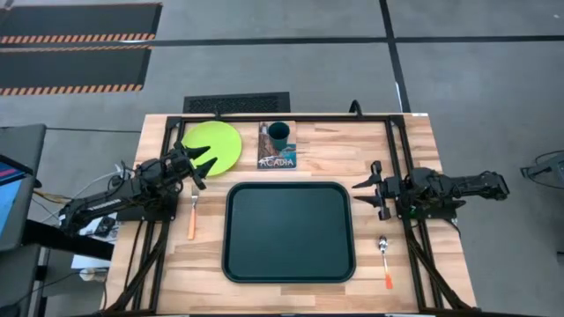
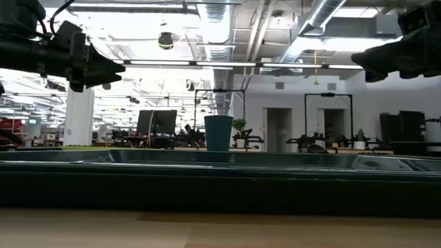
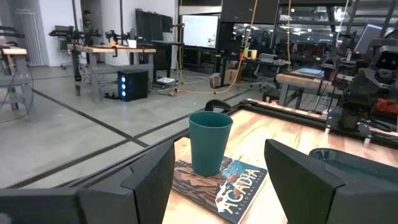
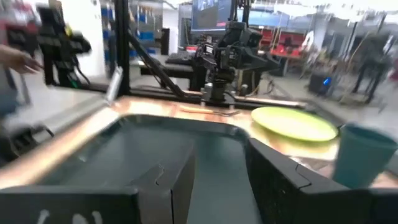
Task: Pick and place plate/cup/fork/spoon on tray
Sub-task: Put the orange fork on the left of the black tray
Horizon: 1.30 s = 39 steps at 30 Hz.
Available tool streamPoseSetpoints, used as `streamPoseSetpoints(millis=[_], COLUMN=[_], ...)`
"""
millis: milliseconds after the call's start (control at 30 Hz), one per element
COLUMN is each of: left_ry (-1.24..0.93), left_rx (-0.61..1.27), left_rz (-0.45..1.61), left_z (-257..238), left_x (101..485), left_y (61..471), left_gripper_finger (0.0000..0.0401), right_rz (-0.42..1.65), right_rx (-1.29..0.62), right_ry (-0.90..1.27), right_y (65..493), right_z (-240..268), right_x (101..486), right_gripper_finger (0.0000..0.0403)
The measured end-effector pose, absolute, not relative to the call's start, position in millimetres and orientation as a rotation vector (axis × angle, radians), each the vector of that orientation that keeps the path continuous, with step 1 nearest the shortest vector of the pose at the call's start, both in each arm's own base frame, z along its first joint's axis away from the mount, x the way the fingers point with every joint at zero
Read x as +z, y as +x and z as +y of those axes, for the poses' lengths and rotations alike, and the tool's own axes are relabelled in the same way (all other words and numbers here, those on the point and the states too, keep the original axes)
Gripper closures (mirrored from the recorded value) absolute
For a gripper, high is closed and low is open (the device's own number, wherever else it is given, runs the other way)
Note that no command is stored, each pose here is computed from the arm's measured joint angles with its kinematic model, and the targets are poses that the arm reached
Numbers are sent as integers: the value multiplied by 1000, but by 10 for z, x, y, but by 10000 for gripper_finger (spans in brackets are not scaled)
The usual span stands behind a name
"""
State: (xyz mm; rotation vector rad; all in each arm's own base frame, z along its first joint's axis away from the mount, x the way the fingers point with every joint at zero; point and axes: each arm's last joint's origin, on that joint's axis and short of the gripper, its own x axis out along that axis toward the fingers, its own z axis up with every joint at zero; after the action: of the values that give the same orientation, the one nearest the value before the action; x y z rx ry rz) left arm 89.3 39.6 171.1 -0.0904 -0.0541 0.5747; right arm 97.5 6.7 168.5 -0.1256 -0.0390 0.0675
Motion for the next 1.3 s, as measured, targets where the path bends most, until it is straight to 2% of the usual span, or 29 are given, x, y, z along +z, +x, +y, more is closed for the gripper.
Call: streamPoseSetpoints(millis=[167,467,700,967,1300], left_ry=[-90,-96,-291,-412,-390], left_rx=[574,574,615,613,802], left_rz=[-54,-61,-147,-182,-221], left_z=[396,397,410,411,452], left_x=[1711,1714,1725,1720,1725], left_y=[893,893,887,887,850], left_gripper_finger=[163,163,163,163,163], right_rz=[-58,-311,-504,-532,-529], right_rx=[65,41,40,38,93], right_ry=[-180,-173,-98,-100,100], right_y=[973,930,856,842,841], right_z=[67,64,61,60,61], right_x=[1702,1943,2116,2139,2142], right_gripper_finger=[234,234,234,234,234])
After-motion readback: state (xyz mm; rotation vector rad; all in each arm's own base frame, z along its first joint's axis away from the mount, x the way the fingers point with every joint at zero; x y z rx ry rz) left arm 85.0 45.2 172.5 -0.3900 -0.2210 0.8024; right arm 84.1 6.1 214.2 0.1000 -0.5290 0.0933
